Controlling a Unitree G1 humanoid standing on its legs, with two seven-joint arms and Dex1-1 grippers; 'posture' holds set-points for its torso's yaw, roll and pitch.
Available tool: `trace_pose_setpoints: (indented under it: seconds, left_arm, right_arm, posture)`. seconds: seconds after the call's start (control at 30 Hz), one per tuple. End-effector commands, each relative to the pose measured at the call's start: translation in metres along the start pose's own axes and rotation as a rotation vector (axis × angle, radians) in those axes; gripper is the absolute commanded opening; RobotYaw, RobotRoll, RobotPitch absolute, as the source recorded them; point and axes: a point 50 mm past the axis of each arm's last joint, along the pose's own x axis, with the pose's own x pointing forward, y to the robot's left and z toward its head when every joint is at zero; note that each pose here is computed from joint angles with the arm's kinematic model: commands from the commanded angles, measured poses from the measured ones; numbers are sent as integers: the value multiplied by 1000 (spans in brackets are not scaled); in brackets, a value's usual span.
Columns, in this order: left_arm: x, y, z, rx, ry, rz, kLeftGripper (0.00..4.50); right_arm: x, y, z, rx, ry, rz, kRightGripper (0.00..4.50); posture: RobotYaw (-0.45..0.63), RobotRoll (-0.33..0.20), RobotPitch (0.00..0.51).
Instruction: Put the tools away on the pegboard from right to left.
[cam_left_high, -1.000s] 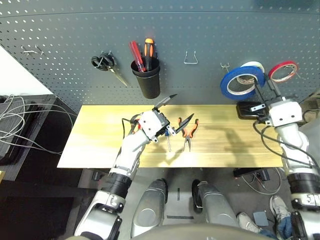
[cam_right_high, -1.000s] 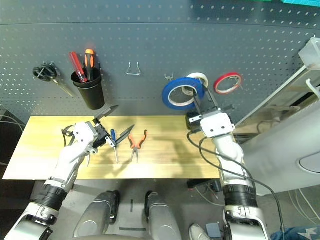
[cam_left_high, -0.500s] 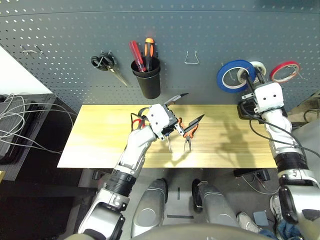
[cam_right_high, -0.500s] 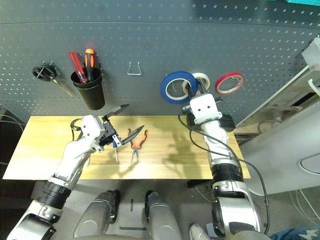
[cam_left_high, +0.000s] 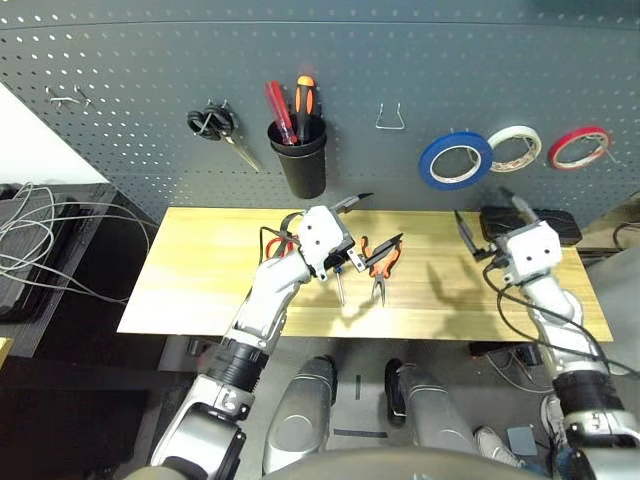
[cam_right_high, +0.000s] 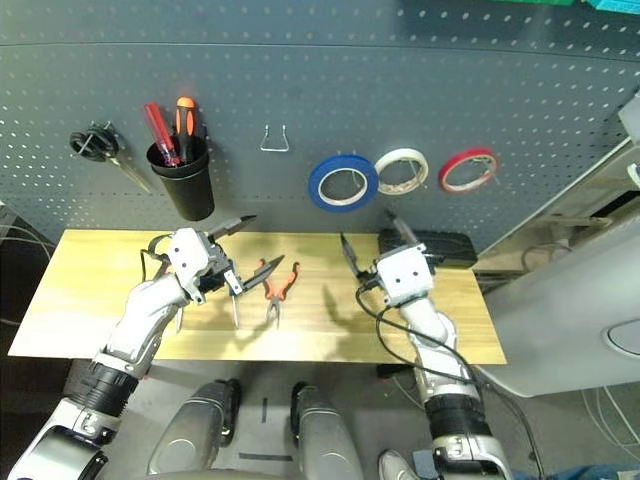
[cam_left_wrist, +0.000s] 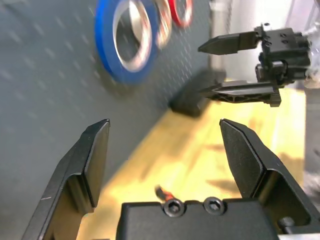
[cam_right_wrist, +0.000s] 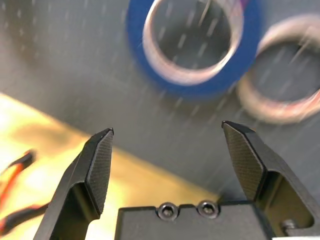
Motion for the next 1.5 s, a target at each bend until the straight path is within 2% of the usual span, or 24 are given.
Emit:
trace_pose_setpoints:
  seconds: [0.03, 0.17, 0.3, 0.4, 0.53, 0.87, 0.97, 1.23, 1.33, 1.5]
  left_arm:
    - [-1, 4, -14, -45, 93, 21, 4500]
    - [-3, 11, -22, -43, 149, 61, 4500]
    - [-9, 10, -38, -20, 258, 45, 4500]
    - [-12, 9, -46, -17, 307, 38, 4500]
    - [-14, 7, -52, -24, 346, 27, 4500]
    - [-18, 0, -61, -23, 447, -36, 4500]
    - [-17, -1, -61, -27, 448, -36, 4500]
    - [-20, -1, -62, -40, 454, -27, 4500]
    - [-22, -1, -63, -45, 461, -24, 4500]
    - [-23, 1, -63, -46, 464, -16, 4500]
  right_arm:
    - [15, 17, -5, 109, 105, 58, 4473]
    - [33, 37, -16, 232, 270, 99, 4473]
    - [46, 49, -33, 399, 496, 34, 4473]
    - [52, 55, -39, 447, 602, 0, 4473]
    - [62, 63, -39, 522, 673, -44, 4473]
    - [80, 73, -39, 542, 776, -125, 4473]
    - [83, 74, -39, 532, 816, -140, 4473]
    - [88, 82, -39, 620, 871, -181, 4473]
    - [84, 82, -43, 620, 927, -216, 3858]
    - [78, 78, -50, 701, 985, -311, 2088]
  posture:
    - [124, 0, 207]
    - [134, 0, 206]
    - [148, 0, 204]
    - [166, 0, 204]
    - [176, 0, 206]
    - [190, 0, 217]
    - [194, 0, 218]
    - [206, 0, 220]
    - [215, 0, 219]
    - [220, 0, 211]
